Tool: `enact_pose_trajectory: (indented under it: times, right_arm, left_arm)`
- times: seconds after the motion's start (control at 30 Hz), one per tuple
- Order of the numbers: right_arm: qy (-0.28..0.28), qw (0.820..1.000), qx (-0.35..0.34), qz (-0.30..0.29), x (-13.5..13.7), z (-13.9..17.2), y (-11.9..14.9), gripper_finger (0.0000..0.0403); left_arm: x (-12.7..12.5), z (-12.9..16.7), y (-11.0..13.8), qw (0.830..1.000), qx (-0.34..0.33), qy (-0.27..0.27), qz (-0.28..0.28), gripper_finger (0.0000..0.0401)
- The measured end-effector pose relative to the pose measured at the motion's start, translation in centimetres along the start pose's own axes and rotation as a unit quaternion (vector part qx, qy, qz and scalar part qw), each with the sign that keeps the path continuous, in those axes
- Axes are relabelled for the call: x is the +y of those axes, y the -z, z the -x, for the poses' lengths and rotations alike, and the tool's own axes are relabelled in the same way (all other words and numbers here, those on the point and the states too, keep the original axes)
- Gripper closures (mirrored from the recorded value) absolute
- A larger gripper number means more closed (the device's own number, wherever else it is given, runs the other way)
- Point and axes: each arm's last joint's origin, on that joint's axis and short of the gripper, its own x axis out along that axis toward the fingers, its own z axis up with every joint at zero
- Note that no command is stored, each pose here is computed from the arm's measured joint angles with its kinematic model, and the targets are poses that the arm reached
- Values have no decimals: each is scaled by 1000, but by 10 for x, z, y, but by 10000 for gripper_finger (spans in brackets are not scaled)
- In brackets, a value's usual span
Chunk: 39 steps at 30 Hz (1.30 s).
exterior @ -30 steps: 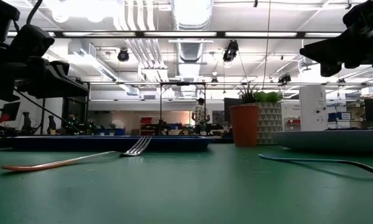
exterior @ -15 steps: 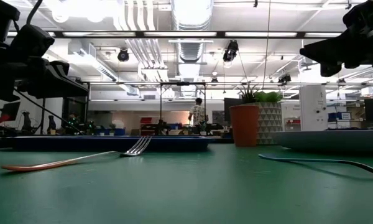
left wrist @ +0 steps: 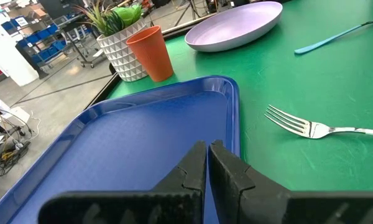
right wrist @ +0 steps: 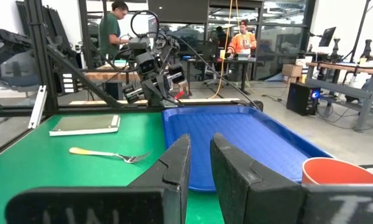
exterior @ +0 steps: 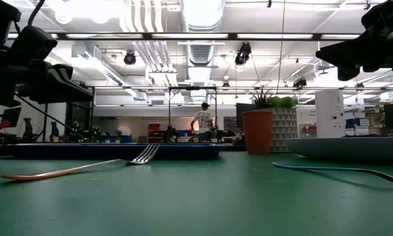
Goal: Pick and place plate/cup/fork/spoon on tray
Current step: Put the orange fork on the blue tray
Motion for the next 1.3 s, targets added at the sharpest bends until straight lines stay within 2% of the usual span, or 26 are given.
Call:
enact_pose_trajectory:
  times: [0.1, 0.2, 0.37, 0.6, 0.77, 0.83, 0.97, 1.03, 1.13, 1.3]
  right_arm:
    - [0, 1000, 0, -4, 0, 0, 0, 351]
    - [0, 999, 0, -36, 0, 0, 0, 351]
    - [0, 996, -5, -87, 0, 0, -1, 351]
    - [1, 996, -17, -92, 0, 0, -3, 351]
    - [0, 996, -23, -89, 0, 0, -4, 351]
    - [1, 997, -24, -79, 0, 0, -5, 351]
    - [8, 999, -32, -29, -1, 0, -6, 351]
    - [21, 999, -45, -13, -2, 1, -10, 351]
    - [25, 997, -71, -18, -2, 1, -17, 351]
    - [32, 988, -148, -15, -4, 6, -37, 351]
  left_arm:
    - [0, 0, 0, 1000, 0, 0, 0, 401]
    - [0, 0, 0, 1000, 0, -1, -4, 401]
    - [0, 0, 0, 999, 2, -8, -51, 401]
    - [0, 0, 0, 999, 2, -8, -53, 401]
    - [1, 0, -7, 999, -34, 7, -28, 401]
    - [1, 1, -17, 996, -83, 27, 20, 401]
    - [7, 7, -42, 967, -208, 44, 140, 401]
    - [12, 12, -52, 948, -265, 36, 173, 401]
    - [19, 19, -64, 918, -333, 25, 212, 401]
    - [29, 31, -75, 872, -414, 11, 259, 401]
